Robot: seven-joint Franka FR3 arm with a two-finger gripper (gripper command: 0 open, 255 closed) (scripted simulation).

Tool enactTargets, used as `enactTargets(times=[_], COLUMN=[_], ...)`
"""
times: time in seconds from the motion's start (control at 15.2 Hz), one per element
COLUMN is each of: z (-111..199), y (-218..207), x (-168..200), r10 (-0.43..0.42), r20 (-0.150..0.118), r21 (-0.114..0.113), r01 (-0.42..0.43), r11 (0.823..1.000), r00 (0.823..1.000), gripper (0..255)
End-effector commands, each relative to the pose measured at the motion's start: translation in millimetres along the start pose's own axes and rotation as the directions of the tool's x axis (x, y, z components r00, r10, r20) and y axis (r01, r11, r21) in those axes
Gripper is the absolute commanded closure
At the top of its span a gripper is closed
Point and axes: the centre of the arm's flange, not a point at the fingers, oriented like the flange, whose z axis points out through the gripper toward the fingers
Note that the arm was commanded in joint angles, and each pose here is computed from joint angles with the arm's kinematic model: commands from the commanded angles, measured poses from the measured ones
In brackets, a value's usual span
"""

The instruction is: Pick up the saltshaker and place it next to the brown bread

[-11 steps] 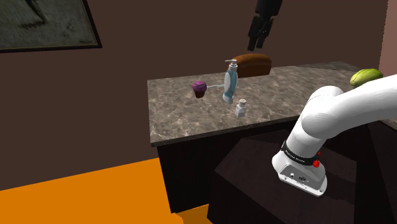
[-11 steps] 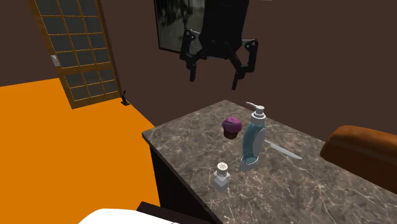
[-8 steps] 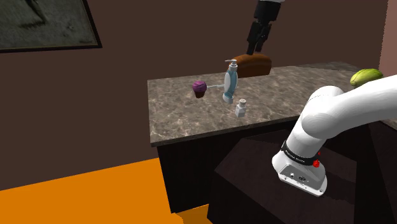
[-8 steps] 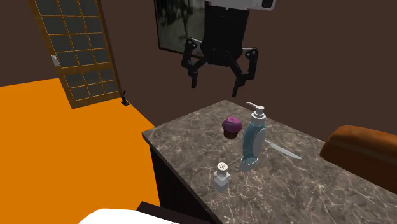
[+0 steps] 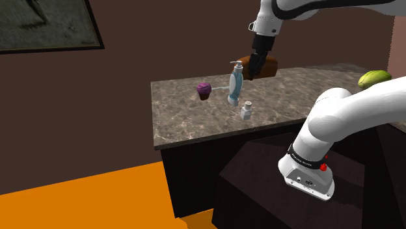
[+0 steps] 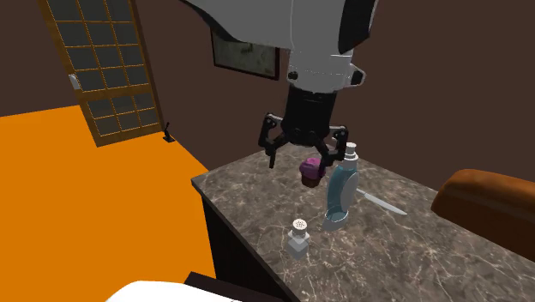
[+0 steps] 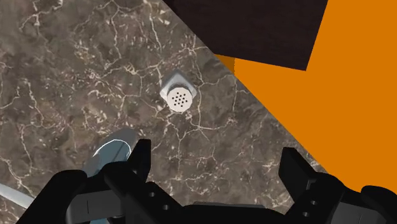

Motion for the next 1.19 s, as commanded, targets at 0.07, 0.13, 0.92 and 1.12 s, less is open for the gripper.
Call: enactTargets(times=[0.07,0.13,0.92,1.12], z=[37.9,50.5,146.7,149.7], y=[10.9,14.6,32.7,32.8], x=[3.5,4.7,8.9,8.8], r10=[-0.02,-0.027,-0.058,-0.058], r20=[0.009,0.013,0.029,0.029], r21=[-0.004,-0.005,-0.01,-0.01], r01=[0.02,0.027,0.058,0.058], r11=[1.0,1.0,0.998,0.998], r00=[1.0,1.0,0.998,0.998], gripper=[0,0,0,0])
